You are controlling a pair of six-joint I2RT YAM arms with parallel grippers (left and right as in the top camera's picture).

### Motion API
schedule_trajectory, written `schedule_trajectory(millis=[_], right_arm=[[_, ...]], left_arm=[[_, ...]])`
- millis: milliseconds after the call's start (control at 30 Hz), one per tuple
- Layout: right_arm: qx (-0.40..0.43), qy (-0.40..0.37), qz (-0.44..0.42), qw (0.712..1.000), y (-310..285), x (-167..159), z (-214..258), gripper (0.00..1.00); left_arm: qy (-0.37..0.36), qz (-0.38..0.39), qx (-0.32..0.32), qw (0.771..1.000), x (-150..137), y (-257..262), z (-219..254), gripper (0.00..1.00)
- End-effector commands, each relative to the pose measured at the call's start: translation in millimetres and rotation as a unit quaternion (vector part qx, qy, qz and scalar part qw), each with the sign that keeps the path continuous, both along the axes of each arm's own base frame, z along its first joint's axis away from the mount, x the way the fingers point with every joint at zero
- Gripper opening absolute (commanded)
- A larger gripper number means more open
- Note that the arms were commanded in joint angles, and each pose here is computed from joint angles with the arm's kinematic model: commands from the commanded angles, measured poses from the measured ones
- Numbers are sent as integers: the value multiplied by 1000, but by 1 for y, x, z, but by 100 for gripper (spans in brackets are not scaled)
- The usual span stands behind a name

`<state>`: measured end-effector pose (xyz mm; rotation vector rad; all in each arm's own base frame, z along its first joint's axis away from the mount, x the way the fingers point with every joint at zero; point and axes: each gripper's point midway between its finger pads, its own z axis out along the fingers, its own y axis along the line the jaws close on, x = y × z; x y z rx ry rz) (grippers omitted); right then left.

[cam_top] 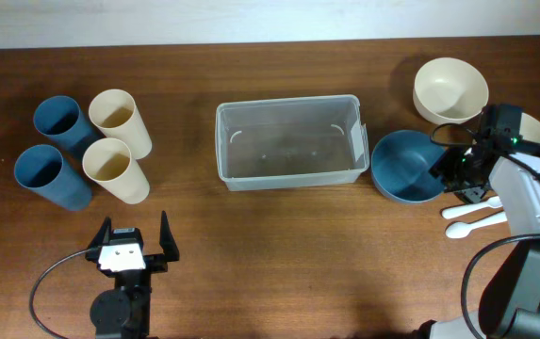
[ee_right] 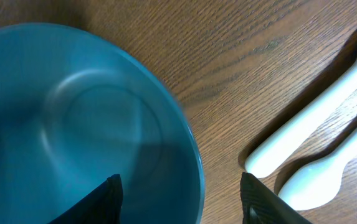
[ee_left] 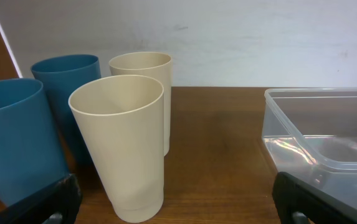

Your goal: Pack container

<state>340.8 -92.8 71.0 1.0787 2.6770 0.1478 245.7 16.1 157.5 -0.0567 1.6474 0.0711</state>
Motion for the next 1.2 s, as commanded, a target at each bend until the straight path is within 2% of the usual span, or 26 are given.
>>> schedule_trajectory(millis=[0,400,567,967,1033,1100,1167], right_arm=[[9,4,-3,1000,2,0,-8,56],[17,22,1,1000,3,6,-34,54],[15,17,8,1000,7,10,-34,45],[18,21,11,1000,9,13,-43,45],[19,25,11,999,9,13,-47,40],[20,29,11,999,9,13,-51,31],[21,32,10,999,9,12,-53,17]], left_arm=[[0,-4,7,1000,0,-1,-1,100],[0,-4,7,1000,0,-1,-1,99],[0,-4,7,1000,0,-1,-1,100],[0,-4,7,1000,0,-1,-1,100],[0,-4,7,1000,0,-1,-1,100],[0,-4,7,1000,0,-1,-1,100],[0,-4,7,1000,0,-1,-1,100]])
